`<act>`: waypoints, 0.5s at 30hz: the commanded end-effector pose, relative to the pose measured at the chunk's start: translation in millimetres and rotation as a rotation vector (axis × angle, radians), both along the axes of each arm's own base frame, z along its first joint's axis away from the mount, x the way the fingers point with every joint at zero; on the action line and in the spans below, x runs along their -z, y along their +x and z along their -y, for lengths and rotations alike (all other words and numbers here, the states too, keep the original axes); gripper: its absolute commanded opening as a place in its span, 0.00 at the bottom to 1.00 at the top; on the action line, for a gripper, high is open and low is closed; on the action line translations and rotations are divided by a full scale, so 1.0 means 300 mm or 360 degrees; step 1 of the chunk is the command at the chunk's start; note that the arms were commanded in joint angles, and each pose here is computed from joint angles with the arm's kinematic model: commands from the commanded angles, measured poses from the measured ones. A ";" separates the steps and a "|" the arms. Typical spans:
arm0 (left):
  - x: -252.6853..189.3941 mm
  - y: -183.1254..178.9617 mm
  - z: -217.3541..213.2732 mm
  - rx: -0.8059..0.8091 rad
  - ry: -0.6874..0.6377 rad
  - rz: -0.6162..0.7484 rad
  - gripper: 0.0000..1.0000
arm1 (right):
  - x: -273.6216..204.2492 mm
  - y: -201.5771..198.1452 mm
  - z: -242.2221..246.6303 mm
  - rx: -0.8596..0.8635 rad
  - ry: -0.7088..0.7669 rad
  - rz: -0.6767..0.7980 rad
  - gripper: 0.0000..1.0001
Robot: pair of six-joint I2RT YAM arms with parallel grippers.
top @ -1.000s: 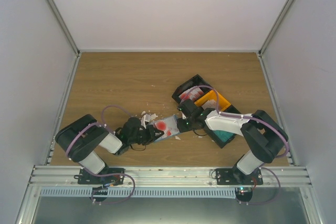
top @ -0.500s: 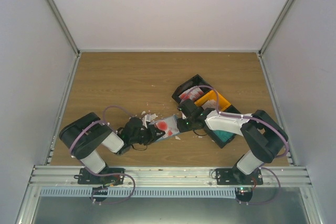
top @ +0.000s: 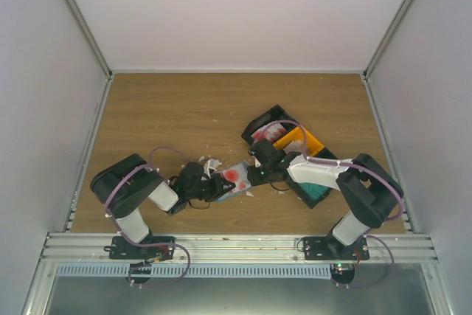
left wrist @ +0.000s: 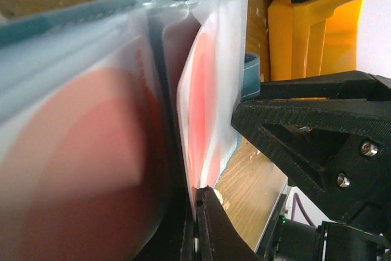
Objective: Put the credit cards into the card holder
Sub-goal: Insert the credit card into the card holder.
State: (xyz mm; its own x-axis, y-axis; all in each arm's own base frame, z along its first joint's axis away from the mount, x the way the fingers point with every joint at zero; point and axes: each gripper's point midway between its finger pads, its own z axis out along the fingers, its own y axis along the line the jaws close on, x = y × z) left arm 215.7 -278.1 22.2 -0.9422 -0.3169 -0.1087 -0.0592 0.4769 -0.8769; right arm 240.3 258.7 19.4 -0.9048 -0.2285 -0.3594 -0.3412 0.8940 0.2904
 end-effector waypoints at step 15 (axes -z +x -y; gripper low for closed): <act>0.068 -0.004 -0.025 0.0100 0.0088 -0.0031 0.06 | 0.092 -0.108 -0.004 -0.0053 0.0002 -0.0261 0.16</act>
